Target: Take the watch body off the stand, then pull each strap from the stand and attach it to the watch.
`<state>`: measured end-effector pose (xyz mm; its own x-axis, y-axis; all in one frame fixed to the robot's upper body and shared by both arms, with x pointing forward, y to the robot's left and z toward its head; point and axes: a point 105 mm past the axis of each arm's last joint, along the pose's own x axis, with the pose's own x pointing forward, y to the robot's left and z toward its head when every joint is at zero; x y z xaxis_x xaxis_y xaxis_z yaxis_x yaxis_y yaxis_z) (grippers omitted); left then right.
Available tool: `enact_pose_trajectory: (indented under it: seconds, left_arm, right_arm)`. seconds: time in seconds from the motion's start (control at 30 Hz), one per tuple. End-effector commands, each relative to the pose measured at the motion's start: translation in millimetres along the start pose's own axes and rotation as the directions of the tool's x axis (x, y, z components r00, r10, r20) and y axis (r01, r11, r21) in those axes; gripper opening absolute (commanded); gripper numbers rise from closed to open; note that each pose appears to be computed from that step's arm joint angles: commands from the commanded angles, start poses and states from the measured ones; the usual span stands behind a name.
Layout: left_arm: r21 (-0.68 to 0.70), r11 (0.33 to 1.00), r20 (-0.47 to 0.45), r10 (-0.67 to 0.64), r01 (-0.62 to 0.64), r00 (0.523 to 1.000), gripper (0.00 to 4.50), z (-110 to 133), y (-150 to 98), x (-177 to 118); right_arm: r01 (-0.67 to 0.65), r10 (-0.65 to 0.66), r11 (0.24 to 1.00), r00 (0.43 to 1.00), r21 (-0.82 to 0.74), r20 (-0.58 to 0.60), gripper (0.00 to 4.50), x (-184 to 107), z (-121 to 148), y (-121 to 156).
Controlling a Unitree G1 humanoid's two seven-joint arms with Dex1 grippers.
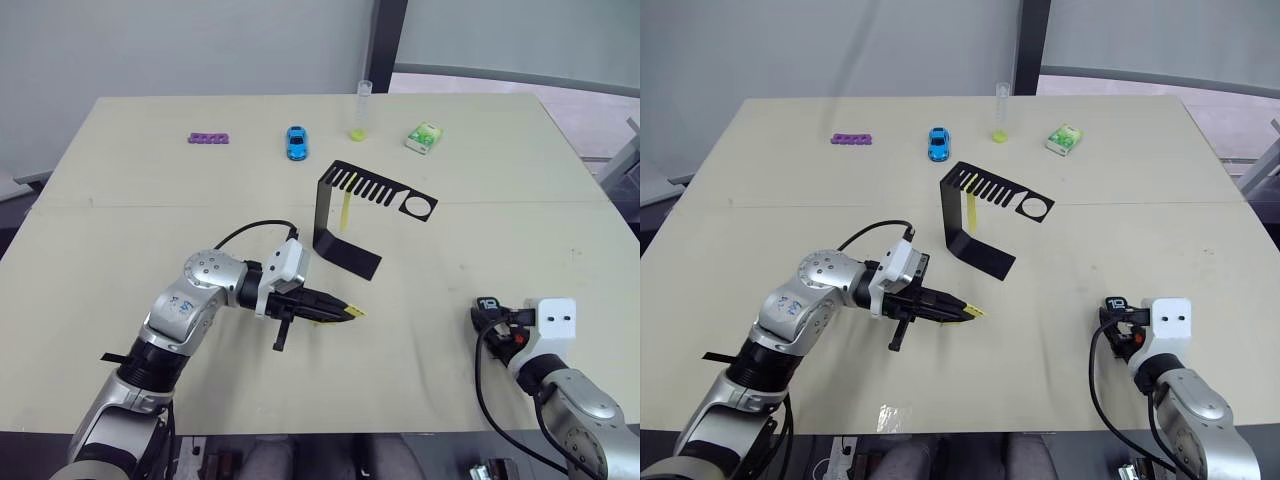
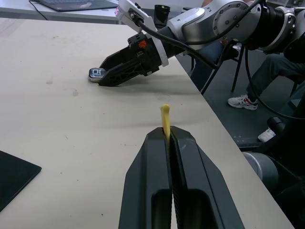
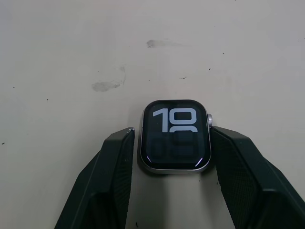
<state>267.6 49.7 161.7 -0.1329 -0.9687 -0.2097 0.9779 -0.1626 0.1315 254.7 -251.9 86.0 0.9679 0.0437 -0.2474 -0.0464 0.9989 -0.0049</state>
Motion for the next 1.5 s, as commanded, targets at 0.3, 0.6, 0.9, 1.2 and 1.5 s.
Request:
enact_pose_trajectory:
  seconds: [0.3,0.6,0.9,1.2,1.5]
  left_arm:
    - [0.048,0.999,0.026,-0.007,0.005,1.000,0.00,13.9,-0.4,0.6]
    - [0.047,0.999,0.024,-0.002,0.001,1.000,0.00,13.0,-0.8,-1.1]
    - [0.215,0.977,-0.062,0.010,0.004,0.998,0.00,14.9,5.2,-12.8]
    - [0.400,0.913,-0.176,-0.009,0.080,0.984,0.00,9.6,4.1,-18.5]
    - [0.498,0.857,-0.223,-0.022,0.133,0.975,0.00,3.9,-1.0,-13.1]
  right_arm:
    - [0.050,-0.050,0.999,0.999,0.013,-0.013,2.05,-3.0,-3.7,-0.7]
    - [0.012,-0.011,0.998,1.000,-0.059,0.019,1.50,-10.3,18.1,-3.1]
    - [-0.464,0.446,0.880,0.880,-0.098,-0.161,1.50,-34.6,57.8,38.9]
    - [-0.737,0.764,0.640,0.581,0.217,-0.281,1.50,-49.5,63.7,96.8]
    - [-0.701,0.829,0.558,0.494,0.445,-0.262,1.50,-42.1,64.1,126.7]
